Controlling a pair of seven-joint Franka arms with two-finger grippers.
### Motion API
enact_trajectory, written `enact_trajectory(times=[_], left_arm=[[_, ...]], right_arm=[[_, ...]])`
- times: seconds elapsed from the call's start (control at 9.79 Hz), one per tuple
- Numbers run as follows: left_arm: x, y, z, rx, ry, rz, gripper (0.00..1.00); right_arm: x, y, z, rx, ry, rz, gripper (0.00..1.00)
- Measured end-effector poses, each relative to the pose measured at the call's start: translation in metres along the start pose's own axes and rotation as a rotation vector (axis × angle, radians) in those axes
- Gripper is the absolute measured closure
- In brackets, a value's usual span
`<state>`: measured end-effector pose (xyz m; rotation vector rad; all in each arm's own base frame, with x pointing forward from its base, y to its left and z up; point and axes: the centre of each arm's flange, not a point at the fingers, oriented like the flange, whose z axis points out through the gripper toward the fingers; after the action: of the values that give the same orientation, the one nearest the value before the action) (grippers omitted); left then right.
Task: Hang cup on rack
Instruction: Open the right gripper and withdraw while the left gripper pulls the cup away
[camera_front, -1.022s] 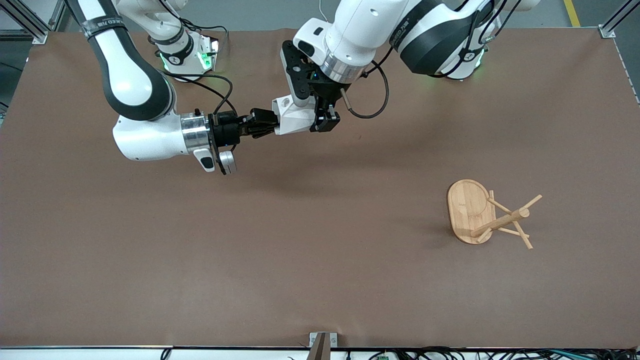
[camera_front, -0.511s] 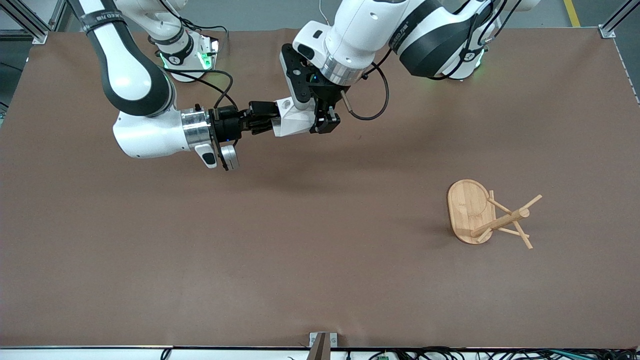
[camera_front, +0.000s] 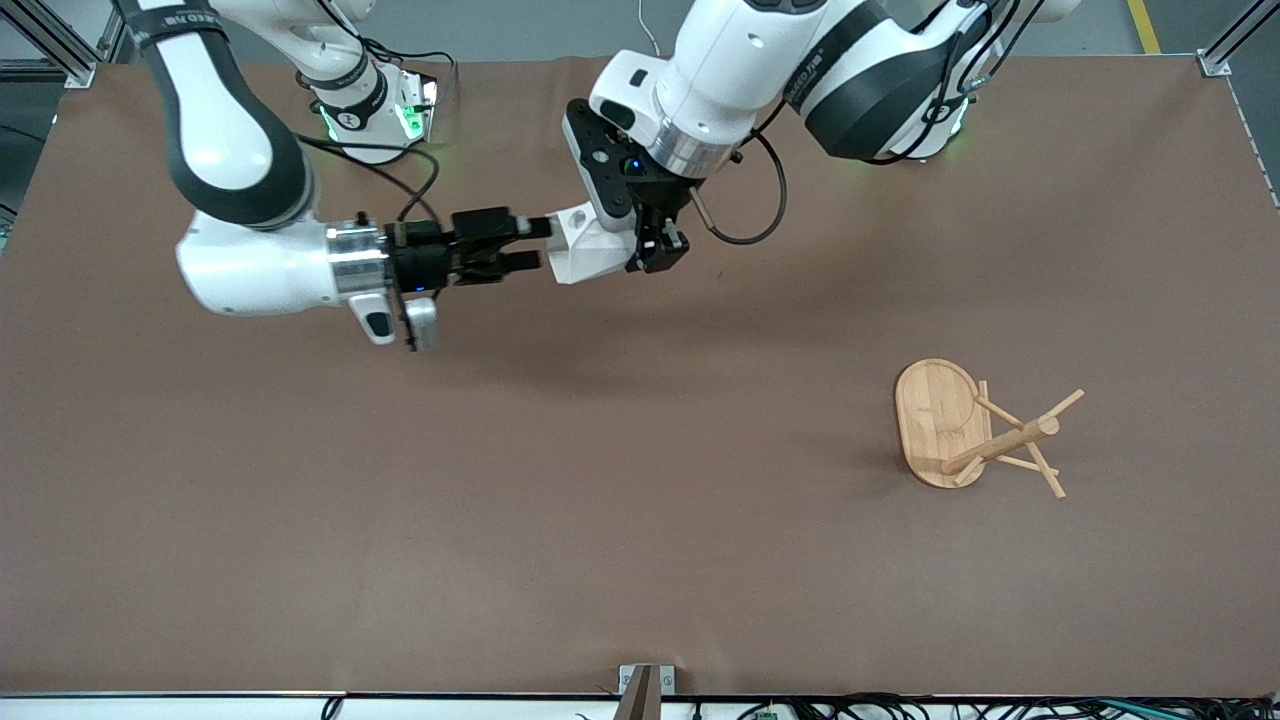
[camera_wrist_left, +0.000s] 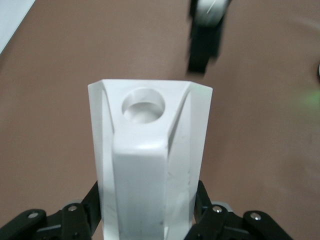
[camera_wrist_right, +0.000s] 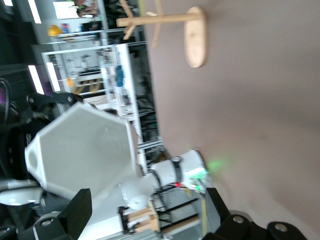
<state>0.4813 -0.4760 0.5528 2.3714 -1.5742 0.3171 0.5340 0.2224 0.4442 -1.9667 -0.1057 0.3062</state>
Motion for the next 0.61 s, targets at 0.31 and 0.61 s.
enact_trajectory(times=[0.31, 0.61], left_arm=[[-0.015, -0.028, 0.005, 0.000, -0.041, -0.085, 0.28], [-0.035, -0.057, -0.023, 0.025, -0.072, -0.400, 0.28]], right_arm=[[-0.013, 0.026, -0.114, -0.351, 0.069, 0.015, 0.00], [-0.032, 0.061, -0.215, -0.736, 0.120, 0.054, 0.00]])
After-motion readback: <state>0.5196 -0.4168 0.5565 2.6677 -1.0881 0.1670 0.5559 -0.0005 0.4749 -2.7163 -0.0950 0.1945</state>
